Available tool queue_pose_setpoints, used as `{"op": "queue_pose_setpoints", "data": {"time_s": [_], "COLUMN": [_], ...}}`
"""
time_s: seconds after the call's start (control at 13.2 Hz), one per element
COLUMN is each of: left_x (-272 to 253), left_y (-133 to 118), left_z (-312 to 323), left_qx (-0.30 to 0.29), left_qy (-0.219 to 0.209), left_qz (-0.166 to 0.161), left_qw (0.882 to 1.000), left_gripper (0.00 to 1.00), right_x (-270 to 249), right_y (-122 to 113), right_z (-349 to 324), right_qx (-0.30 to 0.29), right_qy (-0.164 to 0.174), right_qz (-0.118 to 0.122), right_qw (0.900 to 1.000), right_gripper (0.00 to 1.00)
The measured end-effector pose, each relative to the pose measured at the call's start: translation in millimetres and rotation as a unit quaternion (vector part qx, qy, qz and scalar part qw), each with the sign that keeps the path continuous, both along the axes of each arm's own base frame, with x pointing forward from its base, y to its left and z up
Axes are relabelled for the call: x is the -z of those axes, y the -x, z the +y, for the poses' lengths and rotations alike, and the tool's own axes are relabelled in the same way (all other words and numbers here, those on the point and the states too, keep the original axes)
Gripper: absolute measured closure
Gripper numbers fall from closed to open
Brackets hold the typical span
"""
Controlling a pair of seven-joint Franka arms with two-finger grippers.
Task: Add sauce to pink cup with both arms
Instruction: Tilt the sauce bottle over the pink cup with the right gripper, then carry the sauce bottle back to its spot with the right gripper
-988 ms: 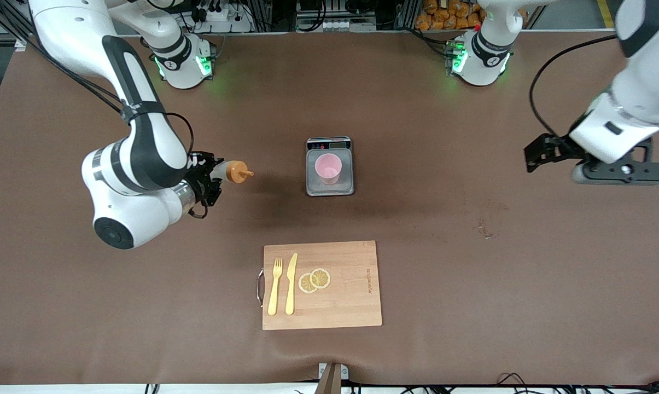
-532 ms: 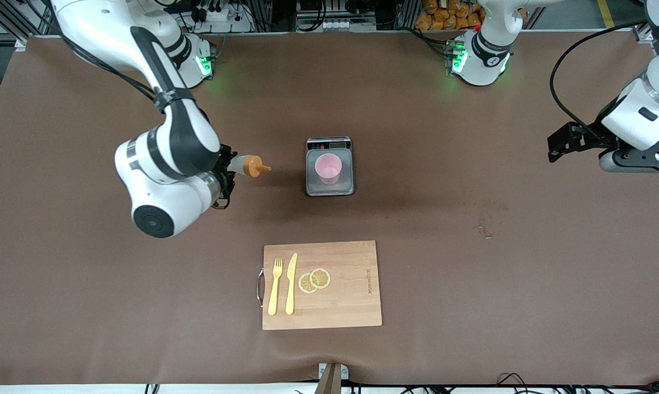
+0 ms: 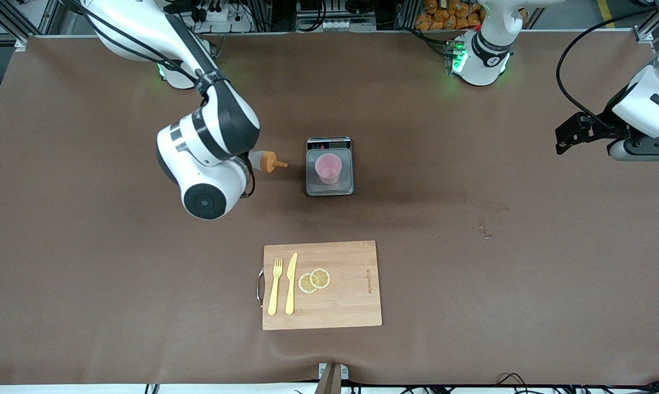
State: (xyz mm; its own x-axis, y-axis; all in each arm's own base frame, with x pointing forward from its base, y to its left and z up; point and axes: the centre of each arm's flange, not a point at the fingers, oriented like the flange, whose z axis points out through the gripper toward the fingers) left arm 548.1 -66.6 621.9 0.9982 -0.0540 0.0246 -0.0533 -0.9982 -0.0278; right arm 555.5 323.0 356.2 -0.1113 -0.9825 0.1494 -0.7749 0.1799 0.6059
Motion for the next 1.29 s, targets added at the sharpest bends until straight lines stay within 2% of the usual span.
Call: {"op": "queue_pose_setpoints", "data": {"time_s": [0.23,0.61,0.84,0.99,1.29], "left_x": [-1.3,-0.8,-0.9,-1.0,-1.2], "left_y": [1.7,2.2,1.8,1.4,1.6], "left_z": [3.1,3.9,10.3,15.5,15.5], "left_qx": [-0.003,-0.004,-0.009,-0.014,-0.014], "left_qy": [0.0,-0.001,-0.001,-0.001,-0.001], "left_qz": [0.002,0.005,0.006,0.006,0.006], "left_qw": [1.0,1.0,1.0,1.0,1.0], "left_gripper": [0.0,0.0,0.0,0.0,0.0], "right_x": [10.3,29.1,32.1,30.3,5.6], "right_y": [5.6,9.0,9.8,1.7,-20.2], "right_z": [22.5,41.6,43.4,36.8,-3.1], "right_qx": [0.007,-0.005,-0.01,-0.016,-0.047], "right_qy": [0.032,0.065,0.07,0.053,-0.026], "right_qz": [-0.008,-0.027,-0.03,-0.036,-0.027], "right_qw": [0.999,0.997,0.997,0.998,0.998], "right_gripper": [0.61,0.64,0.64,0.64,0.64]}}
